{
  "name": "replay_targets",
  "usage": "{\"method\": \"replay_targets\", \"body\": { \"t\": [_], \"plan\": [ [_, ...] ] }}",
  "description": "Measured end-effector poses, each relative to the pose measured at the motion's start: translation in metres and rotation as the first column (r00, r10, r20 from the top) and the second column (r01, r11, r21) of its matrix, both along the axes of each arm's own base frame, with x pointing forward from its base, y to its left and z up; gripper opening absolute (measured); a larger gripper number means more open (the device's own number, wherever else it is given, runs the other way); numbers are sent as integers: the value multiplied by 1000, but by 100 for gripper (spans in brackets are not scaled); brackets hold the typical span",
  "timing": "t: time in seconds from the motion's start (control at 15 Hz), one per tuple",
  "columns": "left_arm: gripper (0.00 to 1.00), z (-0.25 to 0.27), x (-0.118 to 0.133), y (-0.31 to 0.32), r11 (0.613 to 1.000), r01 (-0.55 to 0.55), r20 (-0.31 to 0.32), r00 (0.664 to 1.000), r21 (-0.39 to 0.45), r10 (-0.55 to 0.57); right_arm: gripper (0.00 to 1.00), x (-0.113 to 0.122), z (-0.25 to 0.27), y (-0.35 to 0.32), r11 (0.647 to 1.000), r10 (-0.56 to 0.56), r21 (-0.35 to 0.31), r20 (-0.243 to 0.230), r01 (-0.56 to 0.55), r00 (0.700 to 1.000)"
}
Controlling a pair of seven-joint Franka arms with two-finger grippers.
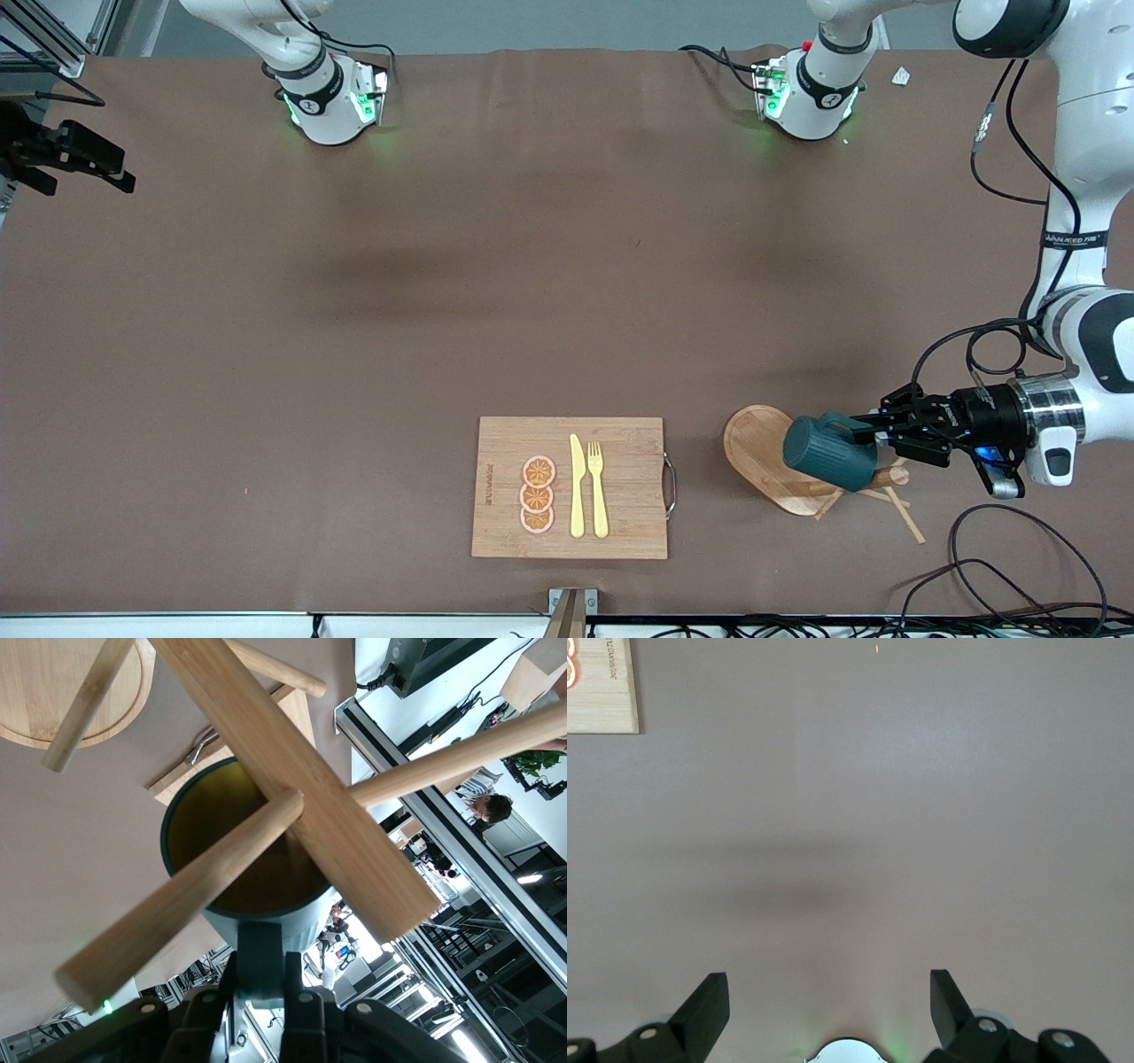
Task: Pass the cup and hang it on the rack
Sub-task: 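Hook the mug handle onto a rack peg with the left gripper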
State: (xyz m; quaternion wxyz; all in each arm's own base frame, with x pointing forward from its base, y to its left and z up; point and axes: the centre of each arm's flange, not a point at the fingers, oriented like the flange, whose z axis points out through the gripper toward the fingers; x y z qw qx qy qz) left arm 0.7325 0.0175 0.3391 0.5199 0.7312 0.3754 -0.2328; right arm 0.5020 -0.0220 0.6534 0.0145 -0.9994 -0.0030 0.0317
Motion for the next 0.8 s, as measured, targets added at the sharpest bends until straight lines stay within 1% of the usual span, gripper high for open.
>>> {"method": "replay_targets", "body": {
  "t": [0.47, 0.53, 0.67, 0.73, 0.8],
  "plan": [
    [21, -6, 2, 1, 999, -19, -8, 1000, -27, 18, 100, 0, 0, 0, 1000, 0, -2, 0, 0, 1000],
    [26, -5, 2, 1, 999, -20, -8, 1000, -29, 20, 100, 0, 0, -1, 1000, 0, -6, 0, 0, 1000],
    [44, -3, 3, 2, 999, -25, -3, 1000, -29, 25, 100, 0, 0, -2, 1000, -1, -15, 0, 1, 1000],
    [56, -2, 4, 2, 999, -29, 1, 1000, -28, 29, 100, 0, 0, -2, 1000, -1, -16, -1, 1, 1000],
    [65, 0, 4, 2, 999, -31, 5, 1000, -27, 31, 100, 0, 0, -2, 1000, -1, -16, -1, 1, 1000]
  ]
}}
